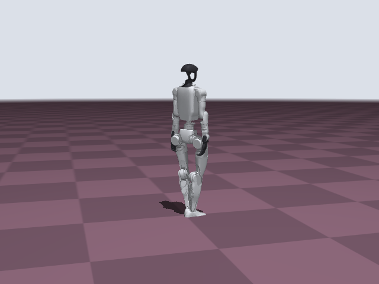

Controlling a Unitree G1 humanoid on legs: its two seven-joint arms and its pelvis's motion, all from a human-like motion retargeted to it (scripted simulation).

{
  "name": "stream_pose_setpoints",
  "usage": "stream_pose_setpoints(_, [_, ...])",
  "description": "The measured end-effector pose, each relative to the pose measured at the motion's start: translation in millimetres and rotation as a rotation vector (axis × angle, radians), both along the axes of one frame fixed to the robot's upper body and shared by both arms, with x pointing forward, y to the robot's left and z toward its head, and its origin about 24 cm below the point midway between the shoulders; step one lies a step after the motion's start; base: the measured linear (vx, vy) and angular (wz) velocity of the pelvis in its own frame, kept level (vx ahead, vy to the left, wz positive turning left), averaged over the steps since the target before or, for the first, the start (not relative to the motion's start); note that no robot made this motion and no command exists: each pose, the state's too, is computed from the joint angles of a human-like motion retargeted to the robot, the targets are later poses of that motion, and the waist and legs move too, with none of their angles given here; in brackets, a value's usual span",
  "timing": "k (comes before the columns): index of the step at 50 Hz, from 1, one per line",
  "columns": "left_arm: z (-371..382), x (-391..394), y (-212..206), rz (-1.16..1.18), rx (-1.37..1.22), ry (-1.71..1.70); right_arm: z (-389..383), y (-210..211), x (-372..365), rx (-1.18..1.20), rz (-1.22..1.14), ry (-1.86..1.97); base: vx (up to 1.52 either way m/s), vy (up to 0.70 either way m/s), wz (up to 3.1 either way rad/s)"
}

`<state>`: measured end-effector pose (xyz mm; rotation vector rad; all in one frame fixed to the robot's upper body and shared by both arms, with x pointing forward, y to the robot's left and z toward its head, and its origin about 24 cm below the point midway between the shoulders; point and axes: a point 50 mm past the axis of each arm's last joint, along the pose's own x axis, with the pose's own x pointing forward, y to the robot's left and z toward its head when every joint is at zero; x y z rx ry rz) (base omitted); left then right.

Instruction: In place motions

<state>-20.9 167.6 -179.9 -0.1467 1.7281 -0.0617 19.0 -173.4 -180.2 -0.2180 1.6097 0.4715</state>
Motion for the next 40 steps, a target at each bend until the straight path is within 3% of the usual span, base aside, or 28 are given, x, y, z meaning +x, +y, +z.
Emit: stream_pose_setpoints(40, [1.0,-6.4,3.8,-0.023,0.001,0.027,0.3,1.7,4.2,0.026,0.062,0.0,0.02,0.0,-0.01])
